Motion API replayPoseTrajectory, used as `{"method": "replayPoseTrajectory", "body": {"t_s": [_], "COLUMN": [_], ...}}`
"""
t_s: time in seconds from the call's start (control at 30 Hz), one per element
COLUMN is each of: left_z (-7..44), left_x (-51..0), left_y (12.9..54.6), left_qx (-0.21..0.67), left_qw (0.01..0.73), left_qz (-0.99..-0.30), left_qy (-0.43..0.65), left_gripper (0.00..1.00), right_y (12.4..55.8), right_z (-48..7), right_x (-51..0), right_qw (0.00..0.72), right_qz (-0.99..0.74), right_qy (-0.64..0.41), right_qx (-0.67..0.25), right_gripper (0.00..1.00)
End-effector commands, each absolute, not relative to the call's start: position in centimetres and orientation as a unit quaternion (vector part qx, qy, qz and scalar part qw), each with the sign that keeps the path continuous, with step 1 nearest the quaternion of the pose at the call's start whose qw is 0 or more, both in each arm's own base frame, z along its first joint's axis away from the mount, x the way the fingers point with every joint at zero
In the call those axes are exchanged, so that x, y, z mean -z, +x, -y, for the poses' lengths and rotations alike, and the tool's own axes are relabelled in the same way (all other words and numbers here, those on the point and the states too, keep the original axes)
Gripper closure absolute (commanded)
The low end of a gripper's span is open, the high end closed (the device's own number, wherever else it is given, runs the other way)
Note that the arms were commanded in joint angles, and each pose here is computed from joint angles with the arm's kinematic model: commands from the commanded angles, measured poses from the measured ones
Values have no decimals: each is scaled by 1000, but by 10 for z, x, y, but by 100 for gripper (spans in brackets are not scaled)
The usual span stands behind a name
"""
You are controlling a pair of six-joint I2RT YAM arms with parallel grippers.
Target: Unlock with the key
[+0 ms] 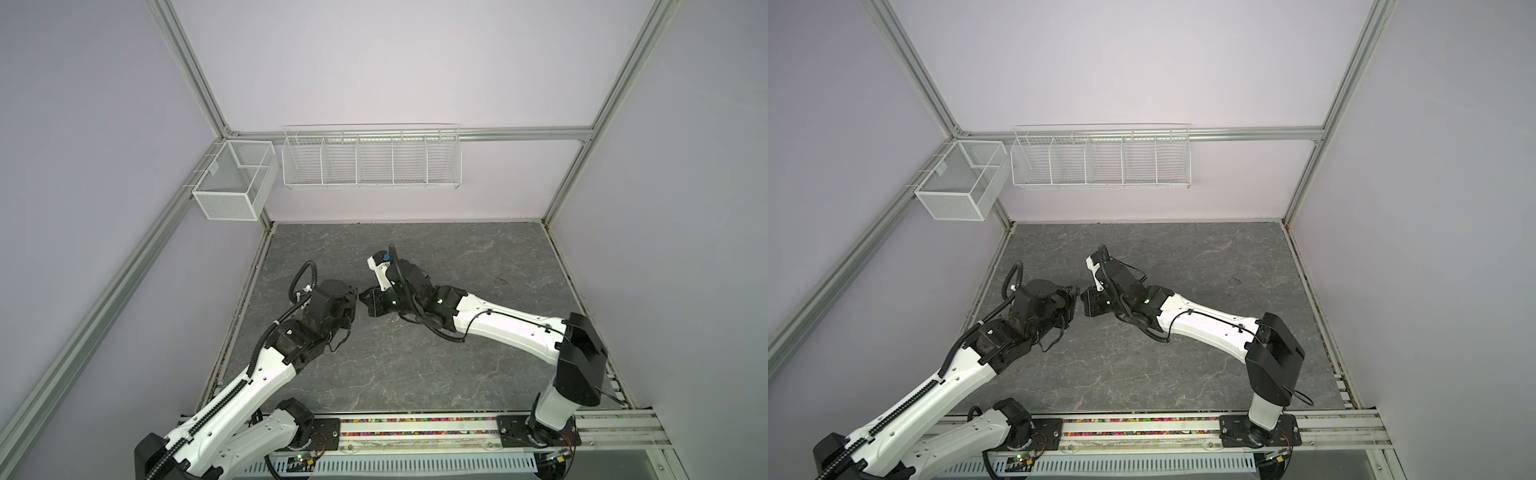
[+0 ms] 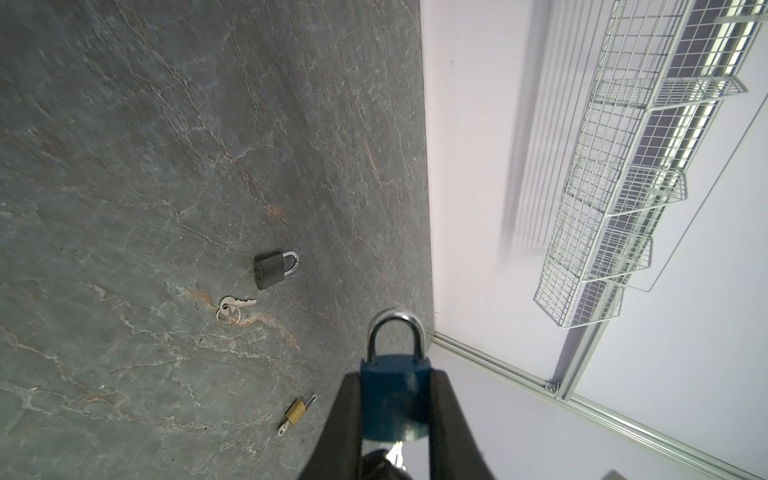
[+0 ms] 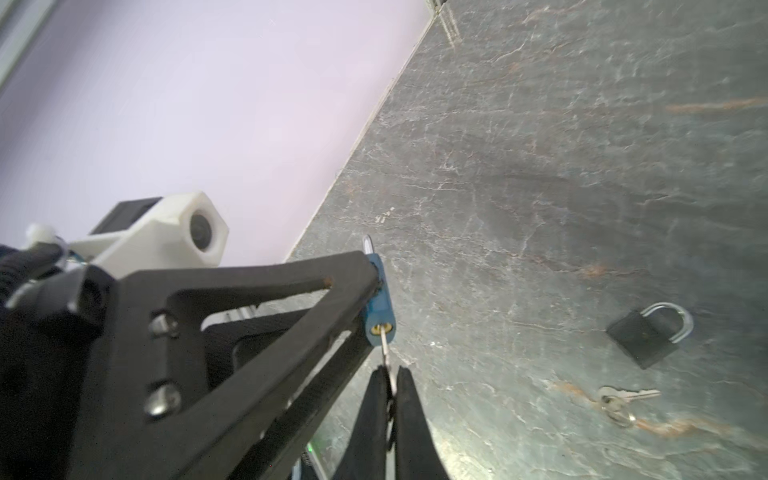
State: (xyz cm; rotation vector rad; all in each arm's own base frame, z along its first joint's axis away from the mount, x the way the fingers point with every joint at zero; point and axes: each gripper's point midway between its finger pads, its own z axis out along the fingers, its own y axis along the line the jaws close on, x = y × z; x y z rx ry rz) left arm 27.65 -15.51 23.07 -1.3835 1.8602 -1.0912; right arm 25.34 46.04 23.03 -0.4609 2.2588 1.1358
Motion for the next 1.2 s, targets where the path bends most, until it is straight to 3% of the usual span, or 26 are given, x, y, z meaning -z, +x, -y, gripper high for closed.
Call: {"method": "replayPoseTrajectory", "body": {"t_s": [0.0,0.17,0.4,0.5,0.83,1.17], "left_z": [199,186,175,171,146,141], "left_x": [-258,-249,-243,-235,-241,-251], "left_y": [263,258,253,252,256,263], "left_qx": [511,503,508,500,463,451], "left_qw": [222,228,215,207,258,269], "left_qz": [-693,-697,-686,-686,-679,-668], "left_qy": [-458,-458,-475,-485,-507,-528], "left_gripper": [100,100,100,100,100,100], "right_y": [227,231,238,244,239,254], "right_z": [-485,-459,-417,-402,-384,-356], "right_x": [-263,-252,-231,-238,-234,-254], "right_qw": [228,268,403,439,409,433], "right_qz": [-796,-820,-852,-848,-868,-865], "right_qy": [-162,-164,-233,-238,-250,-251], "right_qx": [-537,-478,-239,-177,-132,-37], "right_gripper": [93,93,93,93,93,94]}}
